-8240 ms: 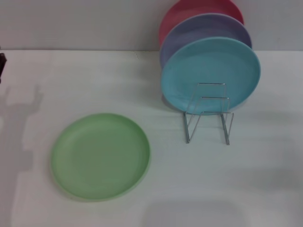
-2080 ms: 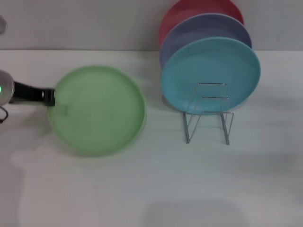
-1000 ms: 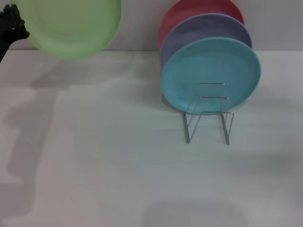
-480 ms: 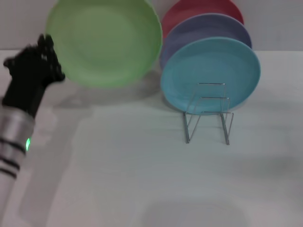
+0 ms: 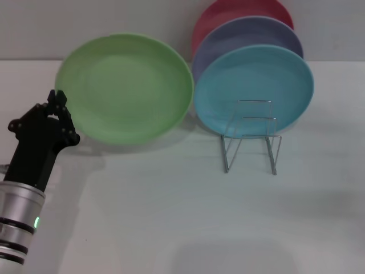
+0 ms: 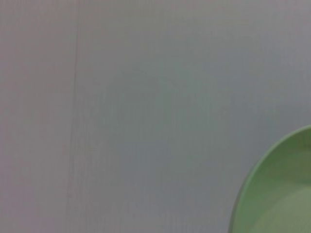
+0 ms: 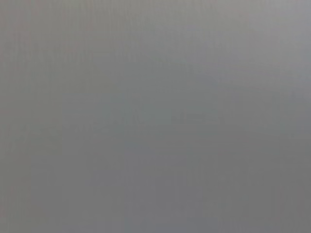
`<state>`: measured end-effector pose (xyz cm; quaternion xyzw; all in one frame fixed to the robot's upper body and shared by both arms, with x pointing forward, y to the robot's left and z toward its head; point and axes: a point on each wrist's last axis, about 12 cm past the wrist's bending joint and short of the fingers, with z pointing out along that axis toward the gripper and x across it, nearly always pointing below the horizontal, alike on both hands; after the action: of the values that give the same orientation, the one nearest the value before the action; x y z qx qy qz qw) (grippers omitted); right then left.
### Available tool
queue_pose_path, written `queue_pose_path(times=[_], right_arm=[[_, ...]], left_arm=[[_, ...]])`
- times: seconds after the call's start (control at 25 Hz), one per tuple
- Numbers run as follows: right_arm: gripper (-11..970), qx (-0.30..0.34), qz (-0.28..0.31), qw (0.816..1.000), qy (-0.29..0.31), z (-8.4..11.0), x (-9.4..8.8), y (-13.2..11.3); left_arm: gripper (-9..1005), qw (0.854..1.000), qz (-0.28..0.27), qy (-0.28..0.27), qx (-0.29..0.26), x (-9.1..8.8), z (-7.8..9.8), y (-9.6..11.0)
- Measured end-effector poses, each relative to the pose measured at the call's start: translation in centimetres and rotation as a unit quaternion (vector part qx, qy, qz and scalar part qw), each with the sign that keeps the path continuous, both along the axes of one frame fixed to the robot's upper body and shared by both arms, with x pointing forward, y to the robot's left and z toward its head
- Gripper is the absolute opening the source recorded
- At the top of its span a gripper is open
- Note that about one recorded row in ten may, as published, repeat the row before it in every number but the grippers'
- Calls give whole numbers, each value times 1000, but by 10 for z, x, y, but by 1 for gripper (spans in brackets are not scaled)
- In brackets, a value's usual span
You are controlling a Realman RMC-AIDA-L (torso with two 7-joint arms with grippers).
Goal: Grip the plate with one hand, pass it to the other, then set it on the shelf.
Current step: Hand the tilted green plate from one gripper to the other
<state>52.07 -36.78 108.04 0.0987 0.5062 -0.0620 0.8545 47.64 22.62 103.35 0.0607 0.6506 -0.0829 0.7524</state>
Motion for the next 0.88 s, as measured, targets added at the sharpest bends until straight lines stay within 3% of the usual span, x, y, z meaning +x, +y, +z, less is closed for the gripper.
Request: queue_pose_path(times=[0.32,0.56,0.88], right_arm=[[595,-20,69,997,-13,-8,-23,20],[595,-14,140,990,-1,-24,-46,54],[594,-5,186,982,20,-36,-63,91]], left_arm=[[30,1000,19,22,4,2,-5,-6],[30,999,32,35,-16,4,-6,-8],[30,999,31,41,-18,-3,-10,-9]])
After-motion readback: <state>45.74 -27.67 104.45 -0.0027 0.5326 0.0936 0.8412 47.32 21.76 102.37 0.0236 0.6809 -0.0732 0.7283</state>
